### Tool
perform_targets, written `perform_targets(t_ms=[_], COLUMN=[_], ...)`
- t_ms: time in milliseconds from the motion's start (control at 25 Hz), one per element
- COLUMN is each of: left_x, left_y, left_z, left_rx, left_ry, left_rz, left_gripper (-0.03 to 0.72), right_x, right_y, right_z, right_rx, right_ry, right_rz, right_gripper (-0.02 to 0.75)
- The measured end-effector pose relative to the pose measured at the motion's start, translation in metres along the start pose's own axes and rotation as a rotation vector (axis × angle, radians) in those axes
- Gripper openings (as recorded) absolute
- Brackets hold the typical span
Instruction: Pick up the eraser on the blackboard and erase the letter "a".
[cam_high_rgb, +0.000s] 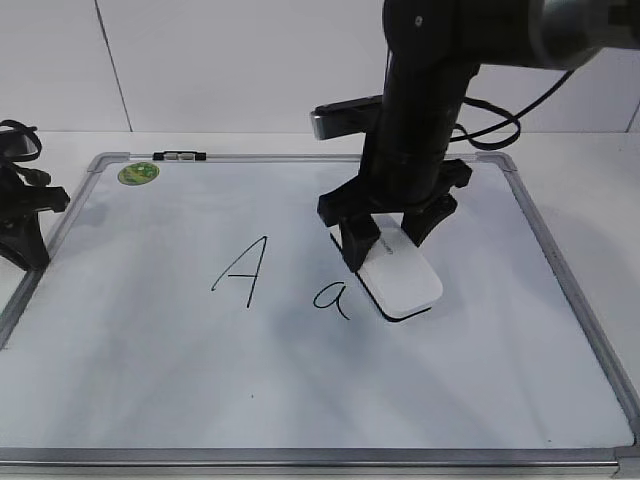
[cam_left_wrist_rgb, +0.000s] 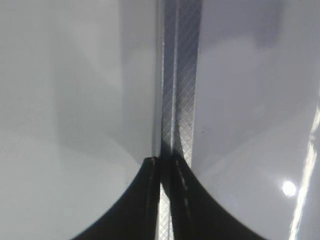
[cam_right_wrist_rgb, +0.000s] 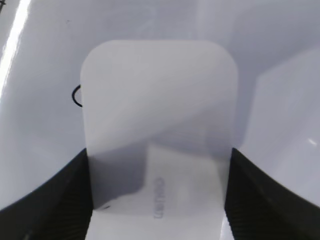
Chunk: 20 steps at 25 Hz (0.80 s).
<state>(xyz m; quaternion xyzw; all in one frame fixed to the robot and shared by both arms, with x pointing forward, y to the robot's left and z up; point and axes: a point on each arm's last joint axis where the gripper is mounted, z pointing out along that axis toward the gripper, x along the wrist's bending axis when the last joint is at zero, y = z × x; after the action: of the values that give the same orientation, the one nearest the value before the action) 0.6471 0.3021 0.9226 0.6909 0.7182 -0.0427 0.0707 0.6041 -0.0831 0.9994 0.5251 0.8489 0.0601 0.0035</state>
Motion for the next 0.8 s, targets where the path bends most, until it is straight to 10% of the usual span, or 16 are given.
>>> perform_targets(t_ms=[800], left_x=[0.0], left_y=[0.0], left_z=[0.0], left_rx=[0.001], left_ry=[-0.003], left_rz=[-0.002], left_gripper=[0.015], right_x=[0.019], right_y=[0.005], right_z=[0.052], right_rx=[0.125], right_ry=[-0.013], right_rz=[-0.043], right_gripper=[0.549])
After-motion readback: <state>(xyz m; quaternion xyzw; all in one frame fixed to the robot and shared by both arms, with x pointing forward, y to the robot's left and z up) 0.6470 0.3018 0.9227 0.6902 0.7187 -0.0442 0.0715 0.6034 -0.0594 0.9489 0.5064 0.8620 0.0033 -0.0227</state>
